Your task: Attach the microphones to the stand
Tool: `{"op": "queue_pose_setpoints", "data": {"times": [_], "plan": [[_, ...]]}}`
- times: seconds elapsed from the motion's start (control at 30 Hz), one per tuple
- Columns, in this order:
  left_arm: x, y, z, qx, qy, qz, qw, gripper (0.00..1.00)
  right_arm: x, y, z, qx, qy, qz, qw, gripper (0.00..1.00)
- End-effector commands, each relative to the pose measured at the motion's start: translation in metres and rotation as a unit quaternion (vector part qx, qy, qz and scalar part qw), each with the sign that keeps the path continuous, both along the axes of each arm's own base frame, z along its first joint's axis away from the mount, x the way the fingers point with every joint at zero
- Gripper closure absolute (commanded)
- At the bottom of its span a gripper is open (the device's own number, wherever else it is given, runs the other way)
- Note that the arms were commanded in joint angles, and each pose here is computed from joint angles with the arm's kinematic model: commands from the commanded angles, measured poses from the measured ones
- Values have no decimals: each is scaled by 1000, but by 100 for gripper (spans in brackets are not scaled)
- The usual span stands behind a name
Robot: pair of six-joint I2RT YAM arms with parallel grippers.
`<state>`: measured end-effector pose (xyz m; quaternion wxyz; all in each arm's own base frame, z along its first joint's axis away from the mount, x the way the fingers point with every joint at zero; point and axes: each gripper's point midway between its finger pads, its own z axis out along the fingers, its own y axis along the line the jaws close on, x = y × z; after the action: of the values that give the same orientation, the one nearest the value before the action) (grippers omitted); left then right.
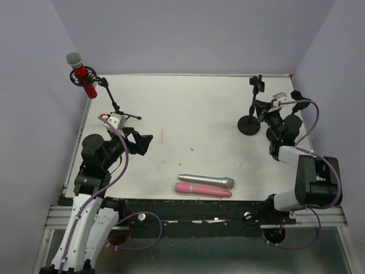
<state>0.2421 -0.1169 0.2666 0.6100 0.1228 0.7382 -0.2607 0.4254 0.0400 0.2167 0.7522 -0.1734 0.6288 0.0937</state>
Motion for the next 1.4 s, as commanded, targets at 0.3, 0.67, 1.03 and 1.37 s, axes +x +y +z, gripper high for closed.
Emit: {"op": "queue_pose_setpoints", "data": {"times": [0.3,0.67,1.03,1.37], "plan": [[0,4,-2,8,3,9,1000,1,-2,18,13,22,-3,40,999,69],[-1,4,1,9,-4,8,1000,1,-17,-1,12,24,10,-22,999,58],[-2,4,1,9,-4,7,1000,1,14,-8,9,32,17,-32,999,50],[0,5,-1,11,-2,10,1000,1,39,-8,-1,22,1,-30,999,60]]}}
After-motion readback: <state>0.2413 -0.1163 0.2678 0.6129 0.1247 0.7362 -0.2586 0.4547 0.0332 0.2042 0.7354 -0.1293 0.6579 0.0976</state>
